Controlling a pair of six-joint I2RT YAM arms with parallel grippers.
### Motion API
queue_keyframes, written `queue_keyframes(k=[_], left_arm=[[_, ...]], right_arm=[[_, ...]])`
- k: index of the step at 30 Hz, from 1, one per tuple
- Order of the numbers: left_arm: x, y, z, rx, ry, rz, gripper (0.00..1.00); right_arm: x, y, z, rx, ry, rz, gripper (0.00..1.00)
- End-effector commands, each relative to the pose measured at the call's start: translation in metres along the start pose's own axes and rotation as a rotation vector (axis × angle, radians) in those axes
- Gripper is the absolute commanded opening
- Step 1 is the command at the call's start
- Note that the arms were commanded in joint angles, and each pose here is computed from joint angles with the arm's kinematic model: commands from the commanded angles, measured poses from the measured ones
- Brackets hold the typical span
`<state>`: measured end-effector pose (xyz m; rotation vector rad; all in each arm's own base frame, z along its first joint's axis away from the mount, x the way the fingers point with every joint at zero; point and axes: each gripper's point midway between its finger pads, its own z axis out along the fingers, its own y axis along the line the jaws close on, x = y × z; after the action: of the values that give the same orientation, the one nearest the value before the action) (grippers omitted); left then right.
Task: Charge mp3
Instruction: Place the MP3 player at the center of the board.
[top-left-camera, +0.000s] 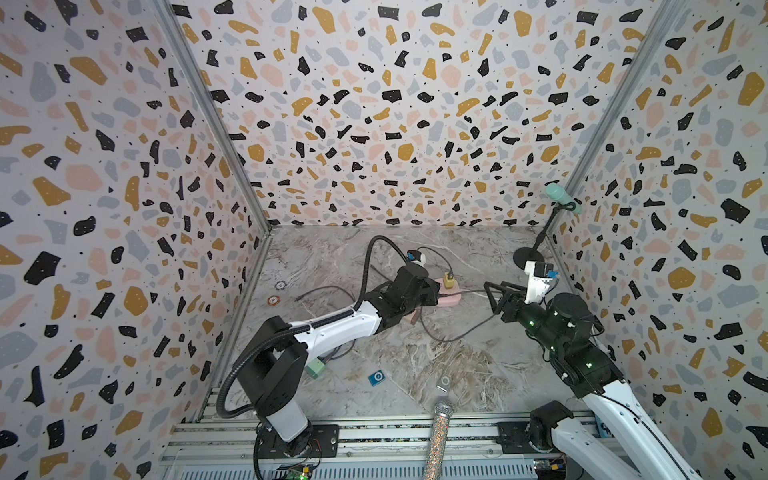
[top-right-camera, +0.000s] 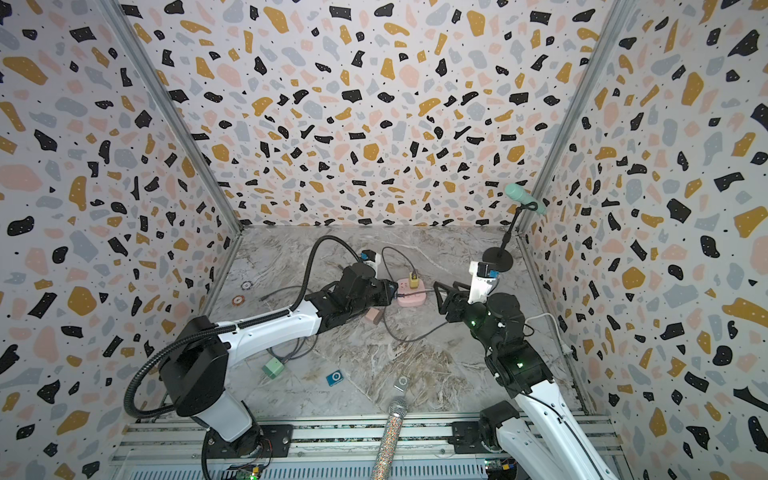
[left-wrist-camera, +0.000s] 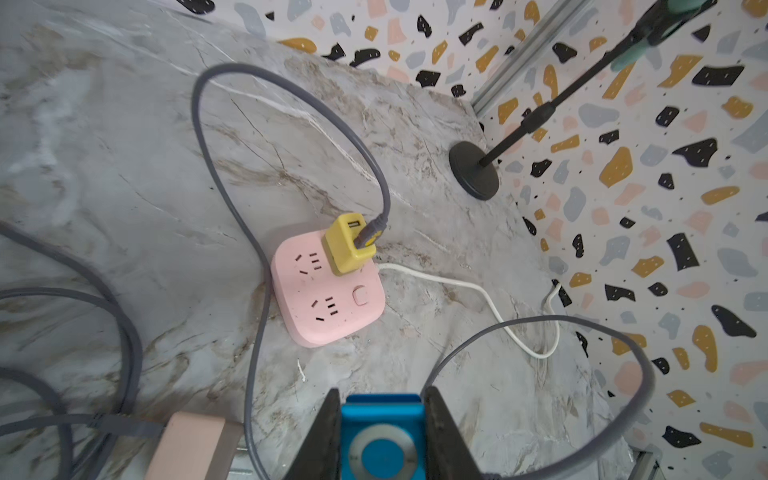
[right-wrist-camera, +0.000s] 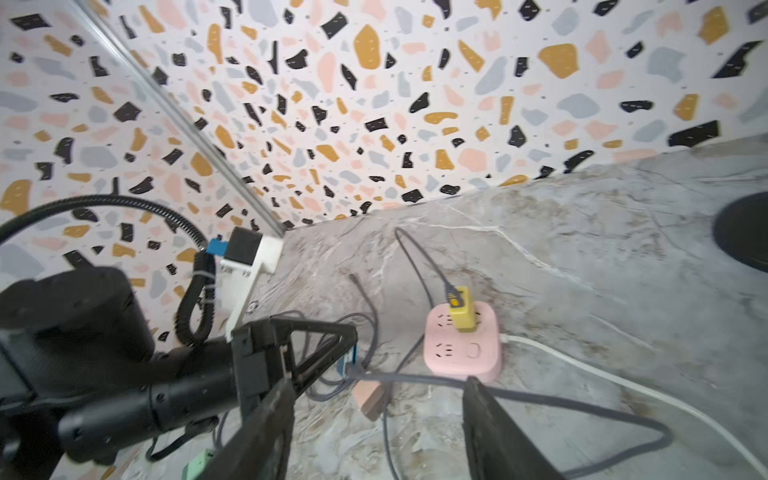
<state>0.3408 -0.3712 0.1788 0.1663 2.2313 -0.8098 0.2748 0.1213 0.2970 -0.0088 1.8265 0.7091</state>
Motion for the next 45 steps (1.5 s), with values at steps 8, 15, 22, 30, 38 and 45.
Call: queue_keyframes(k=[8,15,22,30,38,45], left_arm=[[0.096,-0.071,0.034,0.193,0.260,0.225,0.08],[0.156,-0.083,0.033,0.226,0.407,0.397,0.10],[0.189,-0.046,0.042,0.091,0.543,0.580,0.11],[0.187,-0.027,0.071,-0.055,0.570,0.671,0.12],[0.181,-0.034,0.097,-0.097,0.527,0.618,0.23],[0.185,-0.053,0.109,-0.015,0.518,0.568,0.42]], right_arm=[[-0.013,-0.042,0.005,0.074,0.050,0.055,0.64],[-0.010,-0.064,0.009,0.111,0.070,0.098,0.64],[0.003,-0.071,0.018,0.095,0.104,0.122,0.63],[0.005,-0.078,0.020,0.119,0.117,0.105,0.62],[0.003,-0.083,0.018,0.145,0.112,0.090,0.62],[0.009,-0.084,0.018,0.138,0.119,0.101,0.62]])
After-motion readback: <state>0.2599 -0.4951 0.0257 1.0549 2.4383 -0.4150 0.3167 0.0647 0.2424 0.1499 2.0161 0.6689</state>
